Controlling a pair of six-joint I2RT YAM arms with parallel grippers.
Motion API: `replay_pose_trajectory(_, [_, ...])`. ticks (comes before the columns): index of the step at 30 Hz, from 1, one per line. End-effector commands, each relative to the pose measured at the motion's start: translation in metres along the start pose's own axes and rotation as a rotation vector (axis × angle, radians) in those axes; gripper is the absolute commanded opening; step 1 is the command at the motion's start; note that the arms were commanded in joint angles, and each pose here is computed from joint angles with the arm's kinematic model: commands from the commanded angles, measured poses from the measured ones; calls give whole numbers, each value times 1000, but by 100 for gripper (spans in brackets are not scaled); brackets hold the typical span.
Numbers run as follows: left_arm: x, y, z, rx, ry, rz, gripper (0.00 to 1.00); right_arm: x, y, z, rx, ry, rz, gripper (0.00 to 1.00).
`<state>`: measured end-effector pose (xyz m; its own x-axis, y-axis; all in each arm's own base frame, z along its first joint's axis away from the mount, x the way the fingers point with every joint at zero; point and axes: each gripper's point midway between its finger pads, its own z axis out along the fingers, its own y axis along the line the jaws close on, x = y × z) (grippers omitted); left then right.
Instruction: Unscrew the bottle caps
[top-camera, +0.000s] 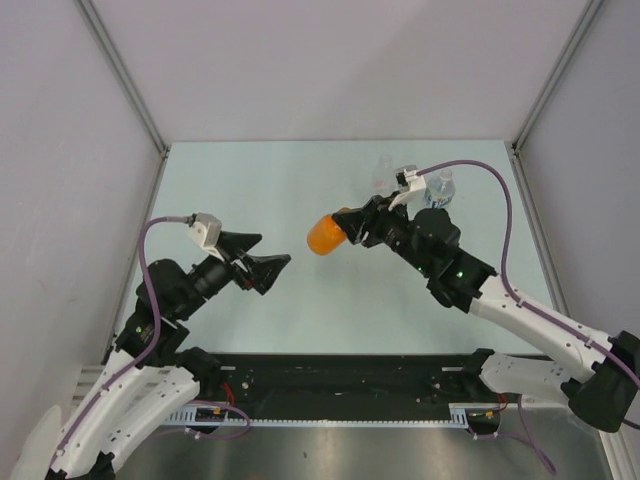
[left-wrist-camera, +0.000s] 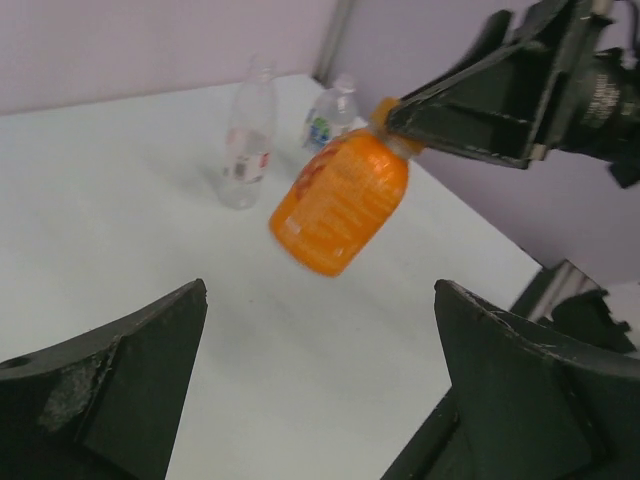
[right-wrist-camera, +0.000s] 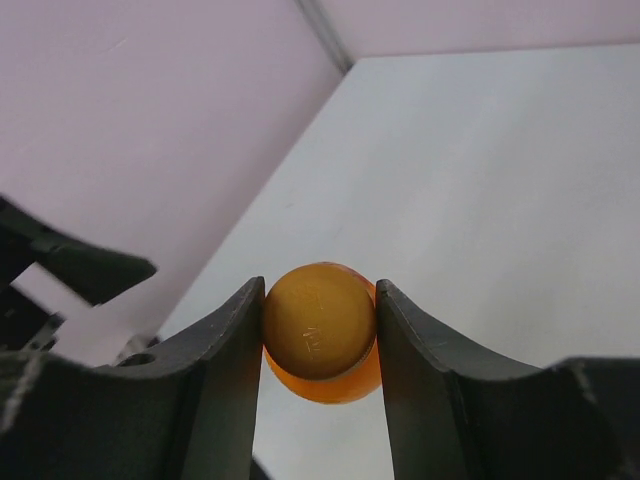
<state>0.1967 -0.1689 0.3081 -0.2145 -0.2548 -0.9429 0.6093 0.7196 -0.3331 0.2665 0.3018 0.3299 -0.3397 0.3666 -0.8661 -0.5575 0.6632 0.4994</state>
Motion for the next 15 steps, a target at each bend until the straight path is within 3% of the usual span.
replay_pose_trajectory(1, [-25, -62, 4, 371, -93, 100, 100, 7, 38, -28, -262, 107, 145, 0])
replay_pose_trajectory(7, [-29, -102, 8, 637, -79, 139, 100, -19, 57, -62, -459, 109, 251, 0])
replay_pose_trajectory(15, [-10, -109, 28, 727, 26, 57, 100, -29, 76, -83, -563, 77, 246, 0])
